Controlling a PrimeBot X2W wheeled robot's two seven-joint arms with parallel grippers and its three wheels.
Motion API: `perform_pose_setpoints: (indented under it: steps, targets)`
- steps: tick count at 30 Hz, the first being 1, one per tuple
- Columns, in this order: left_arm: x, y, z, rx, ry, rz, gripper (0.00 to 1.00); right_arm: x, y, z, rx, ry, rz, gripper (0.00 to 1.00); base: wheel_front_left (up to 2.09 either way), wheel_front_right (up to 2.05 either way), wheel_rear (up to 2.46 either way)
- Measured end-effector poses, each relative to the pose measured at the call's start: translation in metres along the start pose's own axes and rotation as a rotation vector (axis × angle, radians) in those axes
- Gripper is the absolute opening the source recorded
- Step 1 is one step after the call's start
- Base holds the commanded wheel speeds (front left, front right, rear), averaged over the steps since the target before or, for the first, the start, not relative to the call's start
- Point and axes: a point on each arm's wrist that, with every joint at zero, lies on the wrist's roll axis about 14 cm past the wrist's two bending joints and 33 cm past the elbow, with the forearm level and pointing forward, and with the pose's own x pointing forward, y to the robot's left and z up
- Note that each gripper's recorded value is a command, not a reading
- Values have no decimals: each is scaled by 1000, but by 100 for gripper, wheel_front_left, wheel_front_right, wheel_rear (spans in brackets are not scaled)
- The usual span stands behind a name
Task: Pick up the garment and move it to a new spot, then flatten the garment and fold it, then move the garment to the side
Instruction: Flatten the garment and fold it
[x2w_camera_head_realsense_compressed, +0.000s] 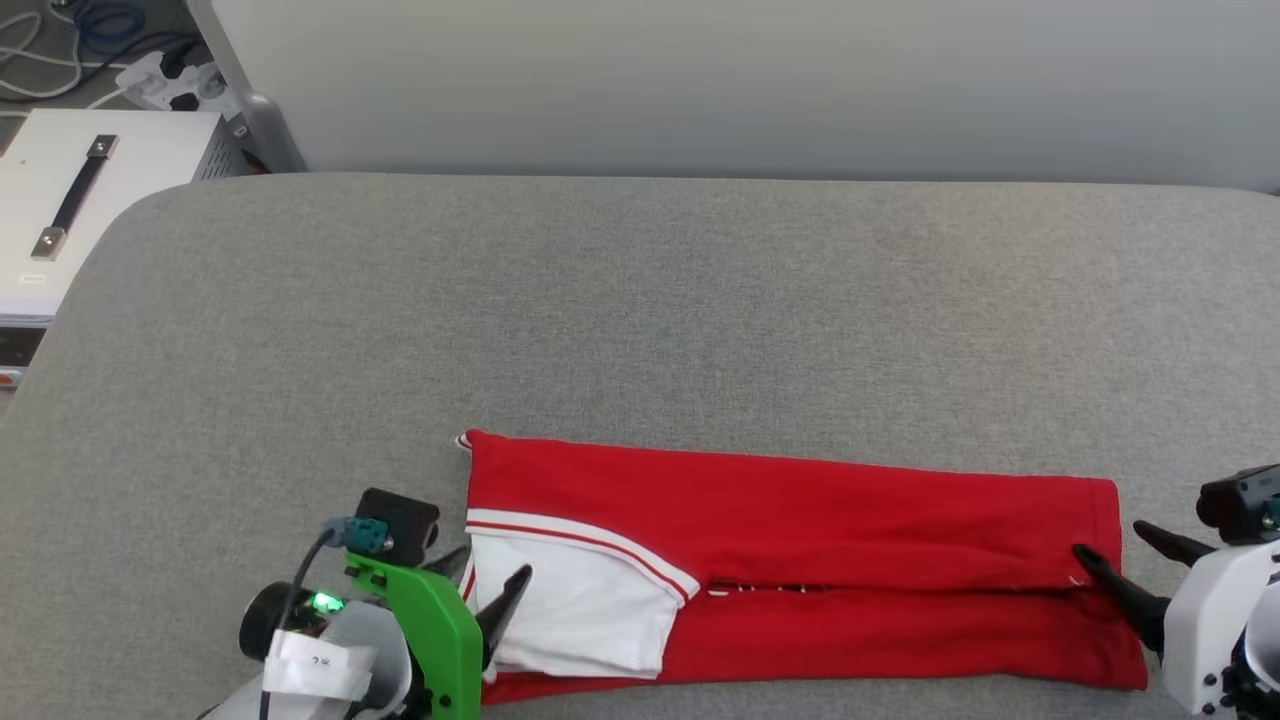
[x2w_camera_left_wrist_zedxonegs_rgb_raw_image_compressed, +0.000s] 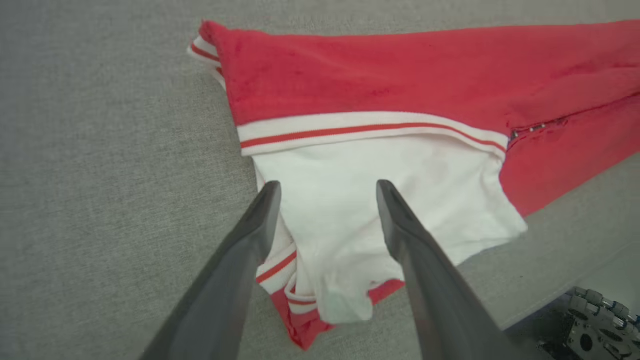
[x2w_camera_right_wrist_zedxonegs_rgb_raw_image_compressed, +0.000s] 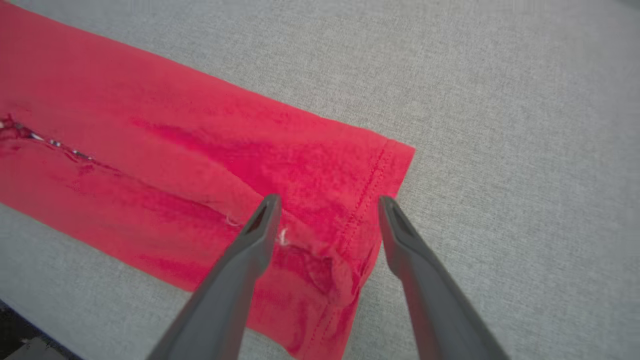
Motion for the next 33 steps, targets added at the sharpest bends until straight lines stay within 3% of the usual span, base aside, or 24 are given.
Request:
perform_pose_setpoints:
  steps: [8, 12, 17, 20, 26, 33]
  targets:
    - [-19, 5, 77, -30, -392, 55, 100, -17, -16, 24, 82, -28, -46, 100, 0, 0, 0]
    - [-32, 10, 104, 14, -587, 87, 100, -19, -20, 13, 154, 40, -64, 100, 0, 0, 0]
    - [-41, 19, 128, -37, -723, 139, 100, -16, -19, -1, 228, 123, -82, 100, 0, 0, 0]
    - [-57, 22, 155, -4, -844, 165, 100, -11, -21, -5, 268, 148, -103, 100, 0, 0, 0]
    - [-61, 27, 148, 109, -867, 207, 100, 1, -23, -19, 363, 211, -136, 100, 0, 0, 0]
    - [-53, 34, 133, 118, -835, 237, 100, 12, -25, -35, 395, 295, -156, 100, 0, 0, 0]
